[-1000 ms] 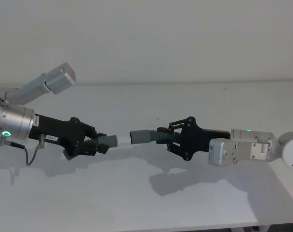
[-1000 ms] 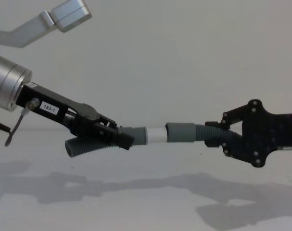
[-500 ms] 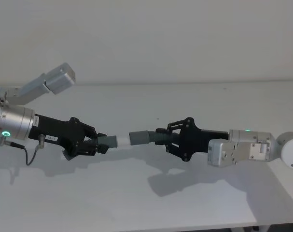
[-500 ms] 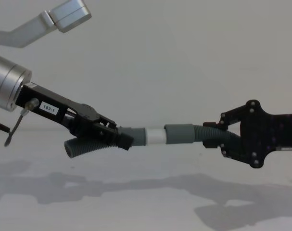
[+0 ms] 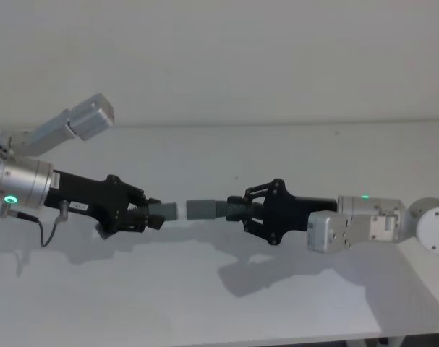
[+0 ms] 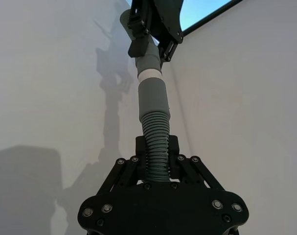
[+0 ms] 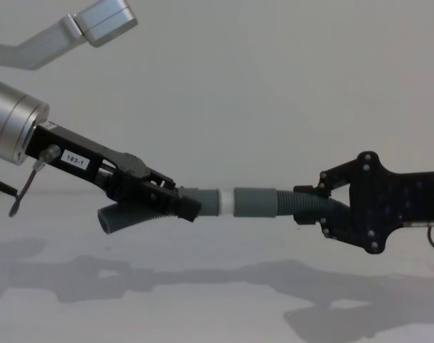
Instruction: Use both hands to pick up one end of the pipe from the table, align the ends, and insert them.
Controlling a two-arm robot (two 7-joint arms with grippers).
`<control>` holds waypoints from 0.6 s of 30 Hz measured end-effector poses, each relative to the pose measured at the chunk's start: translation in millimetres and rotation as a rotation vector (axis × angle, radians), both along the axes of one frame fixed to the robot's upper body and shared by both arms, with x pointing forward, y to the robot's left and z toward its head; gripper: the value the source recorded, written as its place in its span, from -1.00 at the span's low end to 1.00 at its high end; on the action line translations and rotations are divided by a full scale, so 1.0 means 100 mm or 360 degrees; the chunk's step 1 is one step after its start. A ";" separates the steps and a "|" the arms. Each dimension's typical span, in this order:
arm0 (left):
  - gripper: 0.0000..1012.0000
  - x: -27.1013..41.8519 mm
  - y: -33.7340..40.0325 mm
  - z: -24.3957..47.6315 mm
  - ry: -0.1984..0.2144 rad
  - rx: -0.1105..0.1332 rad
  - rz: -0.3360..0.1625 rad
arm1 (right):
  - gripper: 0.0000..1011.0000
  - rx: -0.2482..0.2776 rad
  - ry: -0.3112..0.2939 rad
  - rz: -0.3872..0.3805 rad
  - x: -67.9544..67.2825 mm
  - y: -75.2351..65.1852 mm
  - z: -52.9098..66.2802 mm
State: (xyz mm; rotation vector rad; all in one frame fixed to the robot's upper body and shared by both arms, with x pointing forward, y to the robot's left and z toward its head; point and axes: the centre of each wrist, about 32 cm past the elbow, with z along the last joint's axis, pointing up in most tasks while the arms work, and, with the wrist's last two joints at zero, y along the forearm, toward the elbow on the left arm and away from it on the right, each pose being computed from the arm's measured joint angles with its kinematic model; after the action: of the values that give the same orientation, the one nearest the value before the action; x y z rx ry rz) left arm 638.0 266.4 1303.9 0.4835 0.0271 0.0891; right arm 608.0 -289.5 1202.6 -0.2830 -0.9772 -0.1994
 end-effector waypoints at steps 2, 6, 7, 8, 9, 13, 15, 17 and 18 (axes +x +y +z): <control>-0.35 0.000 0.001 0.000 0.0000 0.0000 0.0000 | -0.55 -0.0002 0.0002 0.0004 0.00 0.01 0.00; -0.35 0.000 0.002 0.000 0.0000 0.0000 0.0001 | -0.55 -0.0002 0.0007 0.0011 0.00 0.02 -0.01; -0.35 0.000 0.003 0.000 0.0000 0.0001 0.0001 | -0.55 -0.0002 0.0007 0.0012 0.00 0.02 -0.01; -0.35 0.000 0.003 0.000 0.0000 0.0001 0.0001 | -0.55 -0.0002 0.0007 0.0013 0.00 0.02 -0.01; -0.35 0.000 0.004 0.000 0.0000 0.0001 0.0001 | -0.55 -0.0003 0.0008 0.0015 0.00 0.02 -0.01; -0.35 0.000 0.006 0.000 0.0000 0.0001 0.0002 | -0.55 -0.0003 0.0008 0.0017 0.00 0.03 -0.01; -0.35 0.000 0.007 -0.001 0.0000 0.0002 0.0002 | -0.55 -0.0002 0.0009 0.0018 0.00 0.03 -0.01; -0.35 0.001 0.009 -0.001 0.0001 0.0002 0.0003 | -0.55 -0.0001 0.0009 0.0019 0.00 0.03 -0.01; -0.35 0.001 0.009 -0.001 0.0001 0.0003 0.0003 | -0.55 0.0000 0.0010 0.0019 0.00 0.03 -0.01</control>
State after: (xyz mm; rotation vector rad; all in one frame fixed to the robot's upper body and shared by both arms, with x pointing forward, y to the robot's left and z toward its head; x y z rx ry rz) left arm 638.1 267.3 1303.8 0.4851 0.0279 0.0910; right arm 608.1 -286.3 1201.4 -0.2776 -0.9727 -0.1875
